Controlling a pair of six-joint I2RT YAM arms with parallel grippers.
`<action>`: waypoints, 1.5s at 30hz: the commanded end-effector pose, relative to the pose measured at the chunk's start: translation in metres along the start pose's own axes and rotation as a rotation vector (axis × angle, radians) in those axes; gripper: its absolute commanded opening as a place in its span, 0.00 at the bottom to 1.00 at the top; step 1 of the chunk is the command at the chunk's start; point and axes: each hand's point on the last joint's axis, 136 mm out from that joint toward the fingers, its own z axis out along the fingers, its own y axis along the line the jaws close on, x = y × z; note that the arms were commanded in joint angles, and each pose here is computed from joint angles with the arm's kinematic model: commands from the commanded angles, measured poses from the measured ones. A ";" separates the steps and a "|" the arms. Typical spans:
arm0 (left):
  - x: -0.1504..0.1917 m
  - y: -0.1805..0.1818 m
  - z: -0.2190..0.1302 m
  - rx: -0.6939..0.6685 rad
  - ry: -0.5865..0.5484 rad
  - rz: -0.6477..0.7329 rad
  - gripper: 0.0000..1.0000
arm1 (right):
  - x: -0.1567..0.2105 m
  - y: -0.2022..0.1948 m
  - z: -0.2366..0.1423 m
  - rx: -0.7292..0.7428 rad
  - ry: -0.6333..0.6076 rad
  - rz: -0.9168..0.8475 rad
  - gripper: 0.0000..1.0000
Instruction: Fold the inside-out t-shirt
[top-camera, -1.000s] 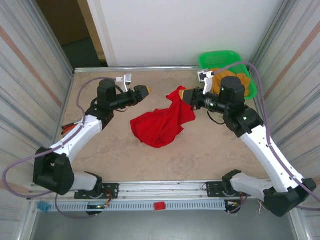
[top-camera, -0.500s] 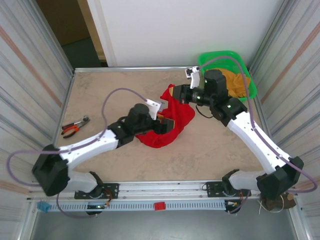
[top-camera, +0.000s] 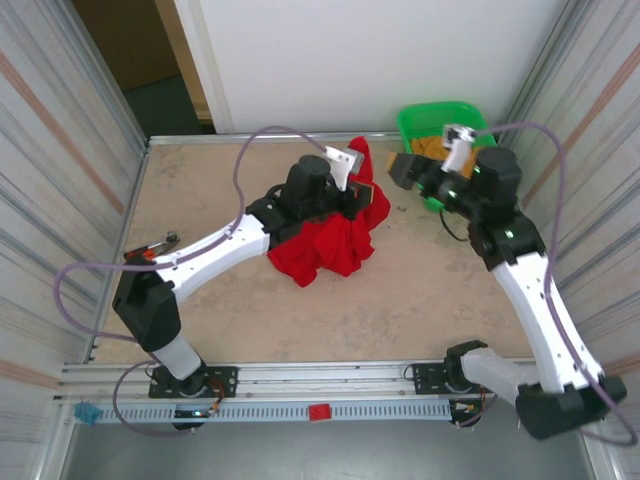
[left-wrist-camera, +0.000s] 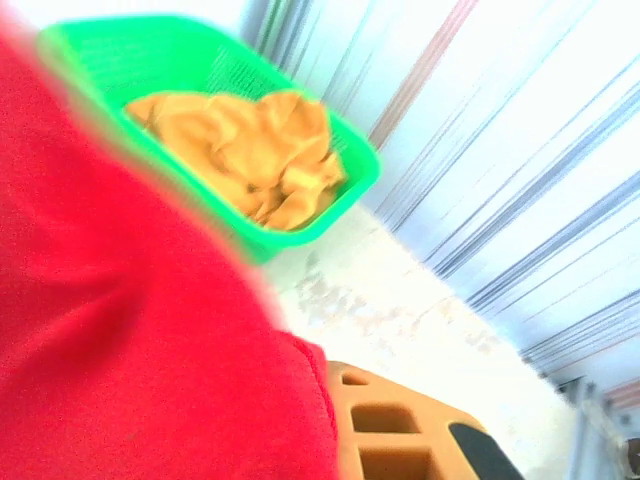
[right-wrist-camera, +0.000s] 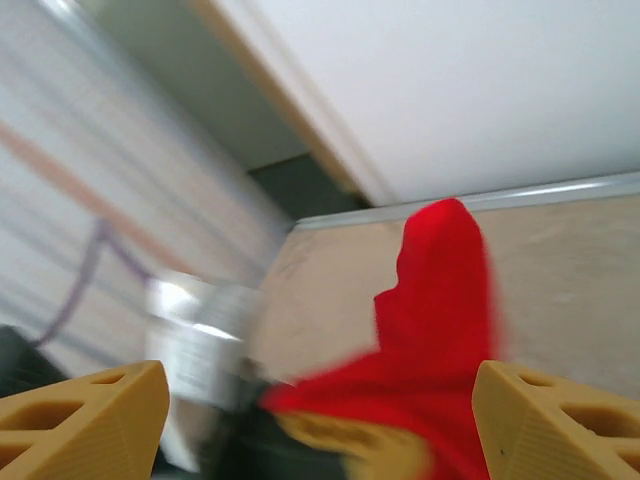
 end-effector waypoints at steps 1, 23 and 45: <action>-0.065 -0.056 -0.047 0.175 -0.124 0.000 0.00 | 0.036 -0.046 -0.015 0.107 0.037 0.093 0.79; -0.037 0.060 -0.117 0.057 -0.196 -0.238 0.00 | 0.158 -0.111 0.024 0.027 0.300 0.208 0.00; 0.033 0.246 -0.155 -0.375 -0.100 -0.488 0.74 | 0.255 -0.156 0.080 0.251 0.579 0.124 0.72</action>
